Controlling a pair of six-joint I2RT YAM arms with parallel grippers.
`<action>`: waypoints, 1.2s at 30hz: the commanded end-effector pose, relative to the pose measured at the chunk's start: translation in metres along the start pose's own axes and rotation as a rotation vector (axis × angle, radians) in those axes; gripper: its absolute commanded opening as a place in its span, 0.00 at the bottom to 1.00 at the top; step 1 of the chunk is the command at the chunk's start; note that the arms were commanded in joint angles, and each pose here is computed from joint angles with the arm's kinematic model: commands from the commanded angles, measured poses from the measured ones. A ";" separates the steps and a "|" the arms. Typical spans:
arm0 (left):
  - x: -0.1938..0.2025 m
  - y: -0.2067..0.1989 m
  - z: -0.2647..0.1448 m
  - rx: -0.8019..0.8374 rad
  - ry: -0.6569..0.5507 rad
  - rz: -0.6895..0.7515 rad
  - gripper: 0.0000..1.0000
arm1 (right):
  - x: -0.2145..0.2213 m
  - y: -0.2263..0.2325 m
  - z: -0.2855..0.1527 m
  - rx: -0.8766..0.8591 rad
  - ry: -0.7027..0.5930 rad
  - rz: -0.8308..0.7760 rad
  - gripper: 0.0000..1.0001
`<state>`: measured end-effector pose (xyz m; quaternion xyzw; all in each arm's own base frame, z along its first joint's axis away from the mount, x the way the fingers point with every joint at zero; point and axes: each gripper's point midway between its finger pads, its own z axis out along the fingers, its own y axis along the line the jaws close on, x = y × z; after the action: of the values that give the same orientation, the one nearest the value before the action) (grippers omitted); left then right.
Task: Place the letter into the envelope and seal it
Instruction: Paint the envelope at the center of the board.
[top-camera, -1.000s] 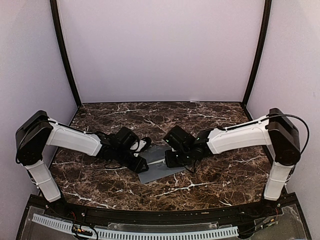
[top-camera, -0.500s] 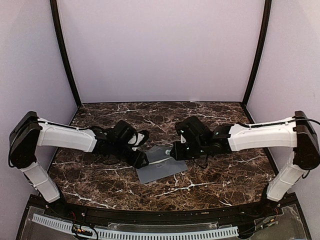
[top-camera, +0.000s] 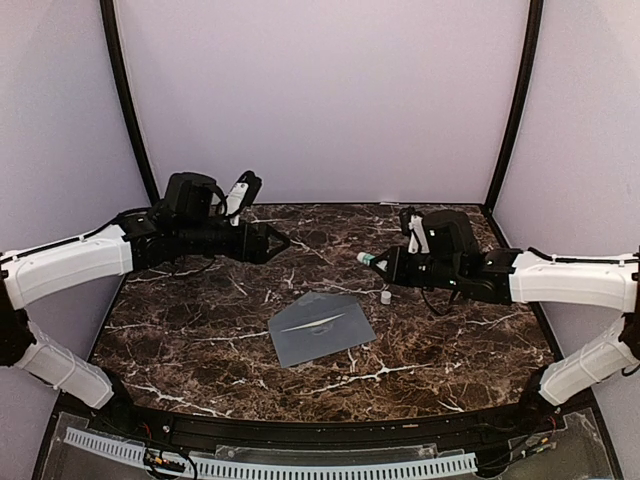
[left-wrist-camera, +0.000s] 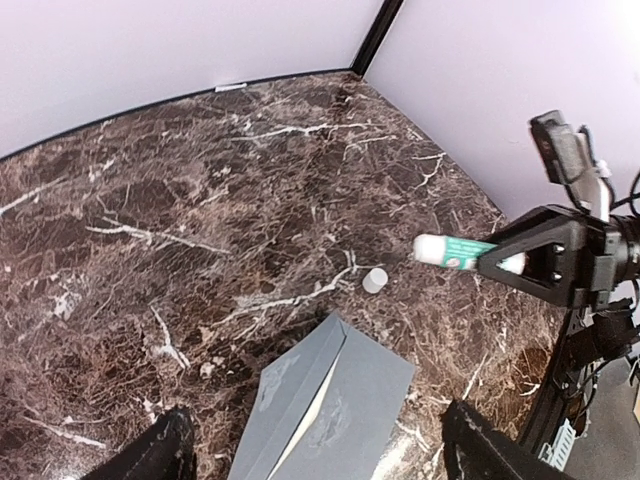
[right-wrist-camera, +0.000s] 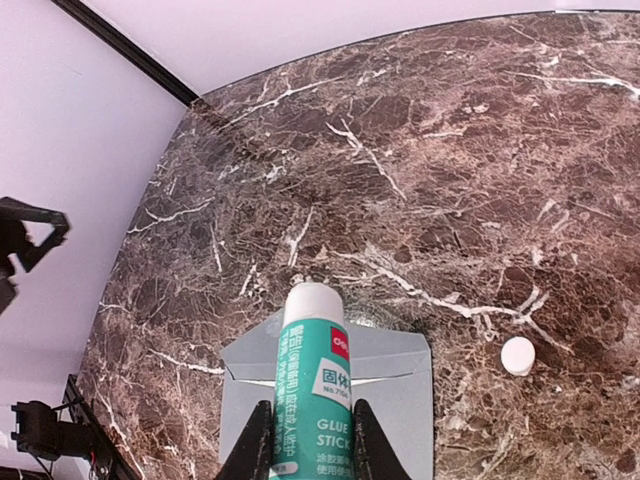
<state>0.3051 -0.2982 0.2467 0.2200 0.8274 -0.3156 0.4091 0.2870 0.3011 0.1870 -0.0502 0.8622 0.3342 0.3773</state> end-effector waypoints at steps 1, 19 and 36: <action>0.019 0.010 0.029 0.091 0.082 -0.118 0.83 | -0.021 0.016 0.000 -0.092 -0.094 -0.007 0.01; 0.096 0.038 0.131 0.194 0.313 -0.216 0.70 | -0.014 0.016 0.001 -0.129 -0.094 0.008 0.01; 0.122 0.037 0.144 0.248 0.383 -0.249 0.34 | -0.010 0.017 0.008 -0.139 -0.070 0.003 0.01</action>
<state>0.3329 -0.3541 0.0544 0.2099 0.8786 -0.3964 0.1642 0.2884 0.3154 0.1895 -0.0637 0.8359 0.3818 0.3892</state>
